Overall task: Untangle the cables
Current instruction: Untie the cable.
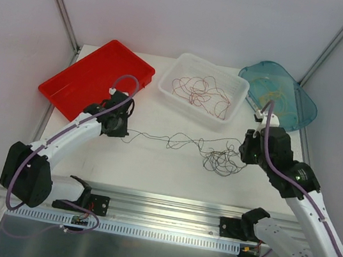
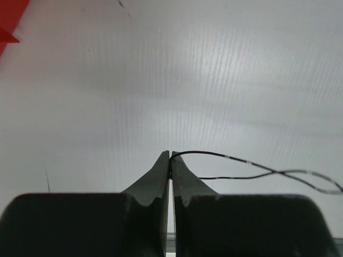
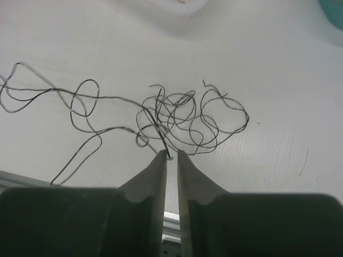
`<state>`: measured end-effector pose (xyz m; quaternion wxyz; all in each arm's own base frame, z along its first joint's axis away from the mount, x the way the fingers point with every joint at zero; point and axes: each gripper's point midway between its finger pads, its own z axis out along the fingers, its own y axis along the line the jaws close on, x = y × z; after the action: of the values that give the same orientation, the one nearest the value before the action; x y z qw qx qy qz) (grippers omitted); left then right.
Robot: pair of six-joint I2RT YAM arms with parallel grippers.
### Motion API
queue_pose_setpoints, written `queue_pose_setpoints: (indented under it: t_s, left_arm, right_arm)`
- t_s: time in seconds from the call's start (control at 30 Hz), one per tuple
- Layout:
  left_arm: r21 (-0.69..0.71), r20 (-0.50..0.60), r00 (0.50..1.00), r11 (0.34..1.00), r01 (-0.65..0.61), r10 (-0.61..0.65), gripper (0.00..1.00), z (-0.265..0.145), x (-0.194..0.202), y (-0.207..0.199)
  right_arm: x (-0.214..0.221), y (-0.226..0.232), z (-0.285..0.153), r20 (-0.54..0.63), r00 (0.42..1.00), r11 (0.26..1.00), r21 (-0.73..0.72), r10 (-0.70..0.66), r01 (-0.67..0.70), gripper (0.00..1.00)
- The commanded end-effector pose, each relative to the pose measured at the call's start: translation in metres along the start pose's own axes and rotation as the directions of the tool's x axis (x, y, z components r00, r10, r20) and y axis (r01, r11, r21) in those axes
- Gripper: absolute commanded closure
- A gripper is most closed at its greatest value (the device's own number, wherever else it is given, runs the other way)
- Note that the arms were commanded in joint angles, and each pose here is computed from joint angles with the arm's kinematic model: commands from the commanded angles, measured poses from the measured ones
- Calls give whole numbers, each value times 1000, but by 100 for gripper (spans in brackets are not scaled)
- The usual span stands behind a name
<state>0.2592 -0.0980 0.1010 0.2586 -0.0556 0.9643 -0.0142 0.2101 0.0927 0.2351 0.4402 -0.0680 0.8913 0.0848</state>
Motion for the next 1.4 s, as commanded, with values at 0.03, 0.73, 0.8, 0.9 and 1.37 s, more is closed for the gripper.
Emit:
queue_pose_setpoints:
  t_s: [0.03,0.73,0.8,0.9,1.37]
  left_arm:
    - [116,-50,999,993,16,-10,100,5,18,-19]
    - [195,-79,997,980,32,-17,100,-1,44,-22]
    - [202,-66,998,979,36,-23,100,-4,43,-22]
    - [203,-64,998,978,36,-24,100,-4,44,-21]
    - [231,-54,998,973,21,-8,100,-6,44,-24]
  right_arm:
    - [30,10,18,-116,993,999,-54,-9,3,86]
    - [35,123,84,-152,988,932,-363,-35,-23,43]
    - [29,147,93,-123,991,912,-410,-53,-2,43]
    - [41,182,110,-151,981,887,-460,-121,38,43]
    - [81,261,172,-220,949,845,-528,-226,79,44]
